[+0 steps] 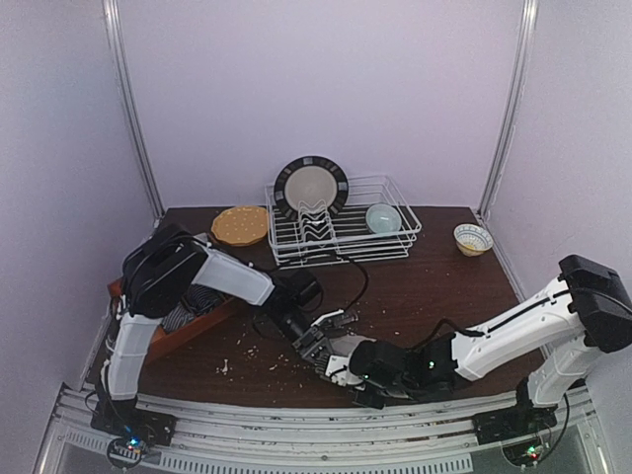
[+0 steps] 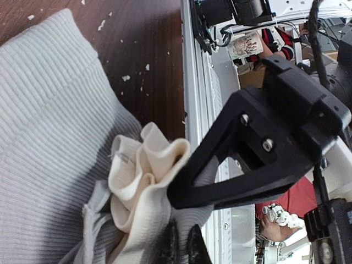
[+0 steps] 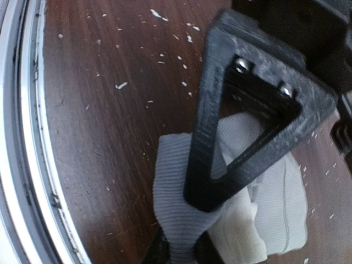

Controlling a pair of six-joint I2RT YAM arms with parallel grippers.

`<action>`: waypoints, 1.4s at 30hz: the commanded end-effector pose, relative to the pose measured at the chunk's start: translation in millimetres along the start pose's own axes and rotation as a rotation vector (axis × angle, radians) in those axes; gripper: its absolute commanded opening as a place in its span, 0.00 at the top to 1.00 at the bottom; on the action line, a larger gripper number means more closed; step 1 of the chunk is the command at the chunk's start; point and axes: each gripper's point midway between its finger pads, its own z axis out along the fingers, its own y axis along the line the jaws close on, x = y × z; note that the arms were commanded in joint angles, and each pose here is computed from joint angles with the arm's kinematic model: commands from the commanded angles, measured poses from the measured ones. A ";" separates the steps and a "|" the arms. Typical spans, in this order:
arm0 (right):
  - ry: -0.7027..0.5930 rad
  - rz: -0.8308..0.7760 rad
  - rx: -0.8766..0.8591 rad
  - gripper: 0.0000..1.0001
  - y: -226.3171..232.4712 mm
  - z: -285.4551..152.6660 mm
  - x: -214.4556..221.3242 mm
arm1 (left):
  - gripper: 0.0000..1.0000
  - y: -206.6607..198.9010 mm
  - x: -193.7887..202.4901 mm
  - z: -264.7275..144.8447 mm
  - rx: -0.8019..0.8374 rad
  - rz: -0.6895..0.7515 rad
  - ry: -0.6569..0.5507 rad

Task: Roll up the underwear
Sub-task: Roll the underwear at the center of the board.

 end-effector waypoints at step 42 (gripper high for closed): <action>0.253 1.024 -0.848 1.00 48.1 -10.4 73.1 | 0.02 -104.7 -43.6 -113.9 -1.095 0.786 -0.818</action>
